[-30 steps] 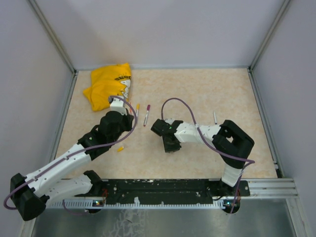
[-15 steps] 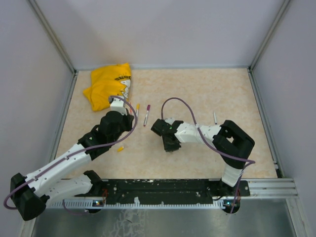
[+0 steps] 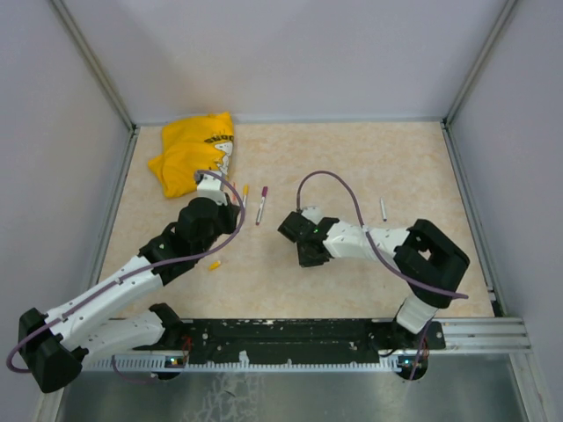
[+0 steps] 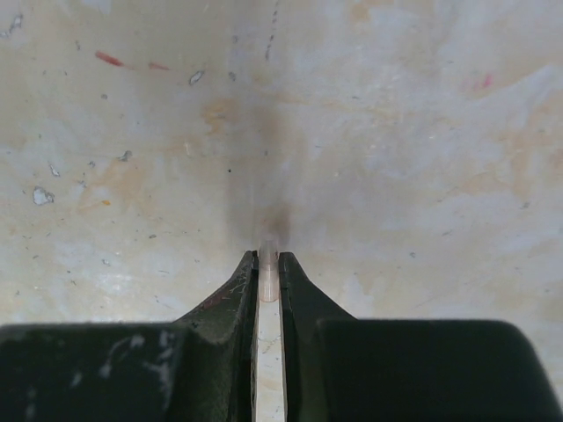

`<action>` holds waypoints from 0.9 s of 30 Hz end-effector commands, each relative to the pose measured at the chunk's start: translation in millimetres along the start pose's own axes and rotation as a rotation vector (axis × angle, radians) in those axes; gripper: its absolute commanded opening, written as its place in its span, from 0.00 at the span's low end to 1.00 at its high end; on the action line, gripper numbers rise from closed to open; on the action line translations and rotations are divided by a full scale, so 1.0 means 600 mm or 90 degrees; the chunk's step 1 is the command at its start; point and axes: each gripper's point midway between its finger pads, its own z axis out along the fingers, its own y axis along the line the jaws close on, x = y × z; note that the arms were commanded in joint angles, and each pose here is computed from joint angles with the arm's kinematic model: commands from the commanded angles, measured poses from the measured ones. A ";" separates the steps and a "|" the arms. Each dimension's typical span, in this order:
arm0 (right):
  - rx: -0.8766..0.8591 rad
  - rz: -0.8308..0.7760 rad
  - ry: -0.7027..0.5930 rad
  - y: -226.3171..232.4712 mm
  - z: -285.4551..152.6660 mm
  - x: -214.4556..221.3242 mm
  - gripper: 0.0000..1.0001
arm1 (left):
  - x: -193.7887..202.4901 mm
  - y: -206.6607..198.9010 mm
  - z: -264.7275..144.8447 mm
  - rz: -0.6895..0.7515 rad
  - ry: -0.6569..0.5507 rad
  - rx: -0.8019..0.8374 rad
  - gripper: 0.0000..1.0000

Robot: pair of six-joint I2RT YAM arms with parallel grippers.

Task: Insert the pens into the pen caps
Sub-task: Insert the pen cap onto the pen.

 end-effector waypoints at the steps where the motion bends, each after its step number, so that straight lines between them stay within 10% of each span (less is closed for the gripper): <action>1: -0.012 0.057 -0.115 -0.007 -0.040 -0.069 0.00 | -0.030 -0.017 0.001 -0.018 -0.031 0.026 0.00; 27: -0.313 0.144 -0.560 -0.014 -0.299 -0.213 0.00 | -0.050 -0.098 -0.015 -0.026 -0.073 0.208 0.00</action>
